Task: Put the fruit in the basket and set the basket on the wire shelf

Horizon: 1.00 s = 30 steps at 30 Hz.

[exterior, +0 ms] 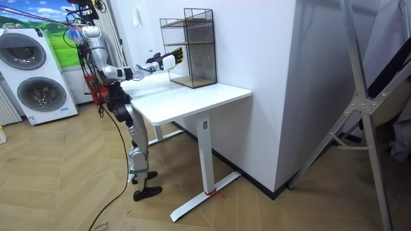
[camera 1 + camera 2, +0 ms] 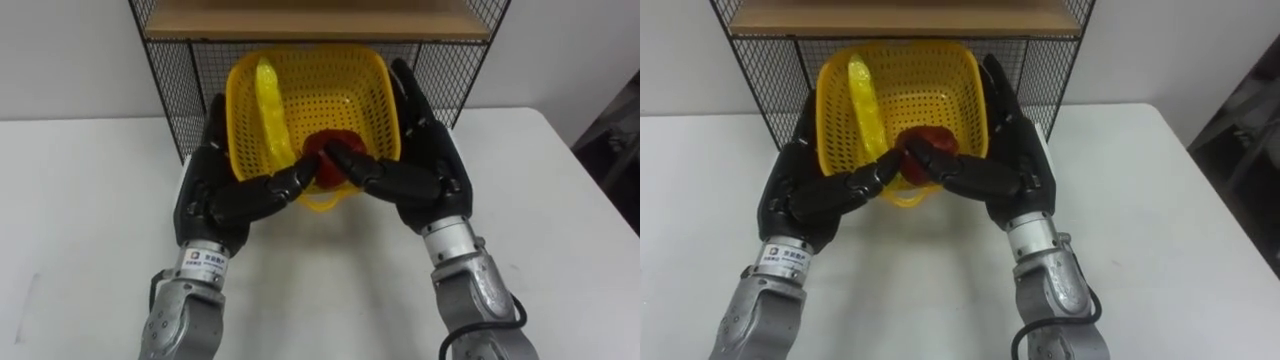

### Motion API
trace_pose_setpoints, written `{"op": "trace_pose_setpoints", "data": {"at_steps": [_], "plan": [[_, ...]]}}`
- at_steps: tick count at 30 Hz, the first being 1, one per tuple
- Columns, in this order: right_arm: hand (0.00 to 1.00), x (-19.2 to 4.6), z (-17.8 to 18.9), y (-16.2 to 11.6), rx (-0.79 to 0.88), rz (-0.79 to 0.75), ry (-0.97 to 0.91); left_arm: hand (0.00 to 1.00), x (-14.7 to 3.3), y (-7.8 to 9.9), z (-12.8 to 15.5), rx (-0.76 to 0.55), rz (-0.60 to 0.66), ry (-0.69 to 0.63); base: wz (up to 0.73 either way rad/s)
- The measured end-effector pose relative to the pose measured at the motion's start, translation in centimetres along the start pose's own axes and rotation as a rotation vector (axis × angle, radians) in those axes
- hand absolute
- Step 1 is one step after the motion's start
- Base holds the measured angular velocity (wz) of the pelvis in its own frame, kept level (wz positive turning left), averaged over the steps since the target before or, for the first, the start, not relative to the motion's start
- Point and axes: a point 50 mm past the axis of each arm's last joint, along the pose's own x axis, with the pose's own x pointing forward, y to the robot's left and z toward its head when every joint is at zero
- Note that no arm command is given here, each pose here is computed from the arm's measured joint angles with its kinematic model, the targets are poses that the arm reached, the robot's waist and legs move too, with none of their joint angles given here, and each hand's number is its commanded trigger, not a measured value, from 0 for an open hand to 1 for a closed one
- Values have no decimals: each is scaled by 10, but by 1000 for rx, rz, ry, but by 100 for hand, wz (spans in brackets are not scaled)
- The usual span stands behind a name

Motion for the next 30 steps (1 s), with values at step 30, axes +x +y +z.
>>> {"op": "trace_pose_setpoints", "data": {"at_steps": [30], "plan": [[0, 57, -11, -27, -92, -164, 224, 0, 75, 15, -9, 176, 117, 164, -3]]}}
